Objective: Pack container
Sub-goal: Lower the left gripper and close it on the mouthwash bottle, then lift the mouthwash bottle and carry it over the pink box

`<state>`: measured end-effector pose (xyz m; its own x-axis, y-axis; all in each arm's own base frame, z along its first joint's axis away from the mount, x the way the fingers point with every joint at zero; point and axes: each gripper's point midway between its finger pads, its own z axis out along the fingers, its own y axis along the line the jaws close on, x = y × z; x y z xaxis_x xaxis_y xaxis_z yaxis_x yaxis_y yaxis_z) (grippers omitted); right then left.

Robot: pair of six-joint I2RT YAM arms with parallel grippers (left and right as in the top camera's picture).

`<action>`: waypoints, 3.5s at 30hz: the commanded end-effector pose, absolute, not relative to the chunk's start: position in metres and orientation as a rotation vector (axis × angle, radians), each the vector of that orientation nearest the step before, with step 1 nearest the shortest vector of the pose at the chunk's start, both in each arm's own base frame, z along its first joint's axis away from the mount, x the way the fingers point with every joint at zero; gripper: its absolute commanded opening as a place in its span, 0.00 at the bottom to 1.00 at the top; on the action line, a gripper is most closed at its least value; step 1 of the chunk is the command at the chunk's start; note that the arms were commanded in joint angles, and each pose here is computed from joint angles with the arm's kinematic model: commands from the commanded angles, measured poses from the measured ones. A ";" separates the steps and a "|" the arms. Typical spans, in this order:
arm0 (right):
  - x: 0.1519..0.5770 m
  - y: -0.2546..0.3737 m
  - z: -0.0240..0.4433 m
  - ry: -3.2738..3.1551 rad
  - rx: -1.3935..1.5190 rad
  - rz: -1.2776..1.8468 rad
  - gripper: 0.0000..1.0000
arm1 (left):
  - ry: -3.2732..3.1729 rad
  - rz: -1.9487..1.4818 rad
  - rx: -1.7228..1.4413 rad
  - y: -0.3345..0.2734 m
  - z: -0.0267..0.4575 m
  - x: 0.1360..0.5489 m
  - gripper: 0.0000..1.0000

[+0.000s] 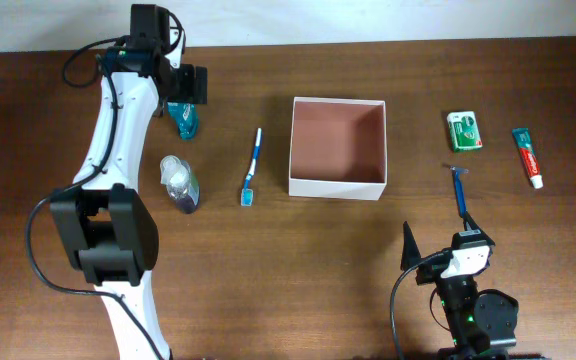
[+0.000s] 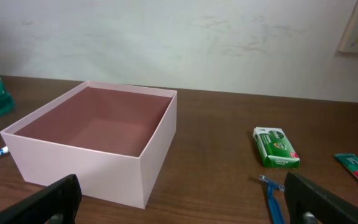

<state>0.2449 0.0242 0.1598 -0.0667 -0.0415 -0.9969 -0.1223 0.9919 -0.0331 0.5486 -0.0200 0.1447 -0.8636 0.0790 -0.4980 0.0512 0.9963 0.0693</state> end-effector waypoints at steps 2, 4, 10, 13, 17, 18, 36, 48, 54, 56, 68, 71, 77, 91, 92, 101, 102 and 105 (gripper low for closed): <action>0.245 0.027 0.158 1.633 -0.142 0.073 0.98 | 2.664 0.062 0.125 -0.022 0.124 0.545 1.00; 0.245 0.027 0.158 1.633 -0.142 0.073 0.99 | 2.672 0.062 0.125 -0.022 0.120 0.546 1.00; 0.245 0.027 0.158 1.633 -0.142 0.073 0.99 | 2.691 0.064 0.127 -0.022 0.110 0.546 1.00; 0.245 0.027 0.158 1.633 -0.142 0.073 0.99 | 2.691 0.064 0.126 -0.022 0.110 0.546 1.00; 0.245 0.027 0.158 1.633 -0.142 0.073 0.99 | 2.685 0.064 0.126 -0.022 0.110 0.547 1.00; 0.245 0.027 0.158 1.633 -0.142 0.073 0.99 | 2.682 0.068 0.125 -0.021 0.110 0.548 1.00; 0.245 0.027 0.158 1.633 -0.142 0.073 0.99 | 2.680 0.134 0.108 -0.012 0.111 0.548 0.77; 0.245 0.027 0.158 1.633 -0.142 0.073 0.99 | 2.687 0.136 0.109 -0.012 0.110 0.547 0.41; 0.245 0.027 0.158 1.633 -0.142 0.073 0.99 | 2.686 0.136 0.109 -0.012 0.110 0.547 0.27; 0.245 0.027 0.158 1.633 -0.142 0.073 0.98 | 2.682 0.136 0.108 -0.012 0.112 0.547 0.23; 0.245 0.027 0.158 1.633 -0.142 0.073 0.99 | 2.556 0.126 0.098 -0.015 0.183 0.565 0.19; 0.245 0.027 0.158 1.633 -0.142 0.073 0.99 | 2.492 0.116 0.096 -0.017 0.220 0.567 0.15; 0.245 0.027 0.158 1.633 -0.142 0.073 0.99 | 2.349 -0.027 0.160 -0.048 0.296 0.561 0.14; 0.245 0.027 0.158 1.633 -0.142 0.073 0.99 | 2.246 -0.318 0.482 -0.183 0.351 0.501 0.14; 0.245 0.027 0.158 1.633 -0.142 0.073 0.99 | 2.253 -0.326 0.502 -0.191 0.349 0.496 0.14; 0.245 0.027 0.158 1.633 -0.142 0.073 0.98 | 2.326 -0.366 0.635 -0.238 0.328 0.464 0.14; 0.245 0.027 0.158 1.633 -0.142 0.073 0.98 | 2.335 -0.367 0.641 -0.240 0.323 0.465 0.14; 0.245 0.027 0.158 1.633 -0.142 0.073 0.99 | 2.383 -0.376 0.625 -0.246 0.304 0.470 0.14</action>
